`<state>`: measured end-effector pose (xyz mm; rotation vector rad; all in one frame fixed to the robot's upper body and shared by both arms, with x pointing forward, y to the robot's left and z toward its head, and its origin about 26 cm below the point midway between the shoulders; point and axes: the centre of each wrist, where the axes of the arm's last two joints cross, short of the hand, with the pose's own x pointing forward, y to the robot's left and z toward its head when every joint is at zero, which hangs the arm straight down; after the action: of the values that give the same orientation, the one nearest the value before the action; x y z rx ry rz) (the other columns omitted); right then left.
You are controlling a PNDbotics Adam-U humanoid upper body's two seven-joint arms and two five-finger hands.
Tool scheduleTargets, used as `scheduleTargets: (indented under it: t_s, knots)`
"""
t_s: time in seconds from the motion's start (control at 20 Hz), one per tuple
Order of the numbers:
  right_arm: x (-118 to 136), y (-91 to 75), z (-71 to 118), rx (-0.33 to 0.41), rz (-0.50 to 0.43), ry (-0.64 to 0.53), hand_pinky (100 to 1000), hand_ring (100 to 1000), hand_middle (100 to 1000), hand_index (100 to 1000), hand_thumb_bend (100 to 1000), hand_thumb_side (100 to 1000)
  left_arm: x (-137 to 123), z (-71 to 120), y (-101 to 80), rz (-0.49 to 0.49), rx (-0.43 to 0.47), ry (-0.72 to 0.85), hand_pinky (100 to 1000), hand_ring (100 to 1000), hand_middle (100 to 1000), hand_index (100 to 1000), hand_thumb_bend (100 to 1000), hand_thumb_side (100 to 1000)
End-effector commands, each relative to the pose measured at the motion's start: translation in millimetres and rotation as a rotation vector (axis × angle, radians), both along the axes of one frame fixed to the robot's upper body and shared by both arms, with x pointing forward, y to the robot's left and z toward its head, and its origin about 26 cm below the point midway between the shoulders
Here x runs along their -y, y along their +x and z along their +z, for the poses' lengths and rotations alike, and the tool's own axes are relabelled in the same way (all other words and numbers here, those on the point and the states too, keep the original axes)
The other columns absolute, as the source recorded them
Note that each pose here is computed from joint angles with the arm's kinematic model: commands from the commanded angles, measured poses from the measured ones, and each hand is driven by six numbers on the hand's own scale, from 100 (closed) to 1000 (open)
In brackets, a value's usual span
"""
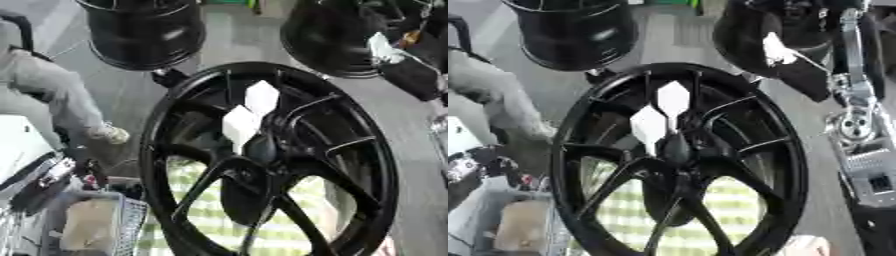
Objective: Pull the pin out of the wheel hub.
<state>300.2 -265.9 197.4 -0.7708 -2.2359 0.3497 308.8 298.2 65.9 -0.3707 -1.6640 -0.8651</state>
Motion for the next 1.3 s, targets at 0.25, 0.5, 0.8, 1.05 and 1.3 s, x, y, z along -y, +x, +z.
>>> scheduleTargets:
  t_s: [0.25, 0.5, 0.8, 1.05, 1.3]
  knots:
    - [2.7, -2.4, 7.5, 0.034, -0.011, -0.004, 524, 430, 749, 895, 246, 304, 0.0, 8.1, 0.5, -0.003, 0.024, 0.002, 604, 478, 635, 740, 100, 879]
    - [2.8, -2.4, 8.2, 0.031, -0.008, -0.012, 524, 428, 751, 898, 245, 303, -0.3, 8.1, 0.4, -0.002, 0.023, -0.001, 605, 478, 636, 740, 100, 876]
    - [15.8, -3.6, 26.6, -0.109, 0.050, -0.242, 520, 410, 764, 917, 255, 312, 0.9, 8.2, 0.7, -0.008, 0.023, 0.003, 605, 479, 637, 740, 100, 877]
    - [27.2, -5.8, 57.0, -0.322, 0.146, -0.534, 553, 414, 784, 930, 275, 325, 1.5, 8.9, 1.2, -0.012, 0.025, 0.011, 605, 480, 638, 740, 100, 878]
    - [16.5, -4.8, 84.0, -0.512, 0.252, -0.757, 594, 426, 810, 948, 306, 312, 2.8, 10.4, 2.6, -0.021, 0.031, 0.023, 605, 480, 639, 741, 100, 879]
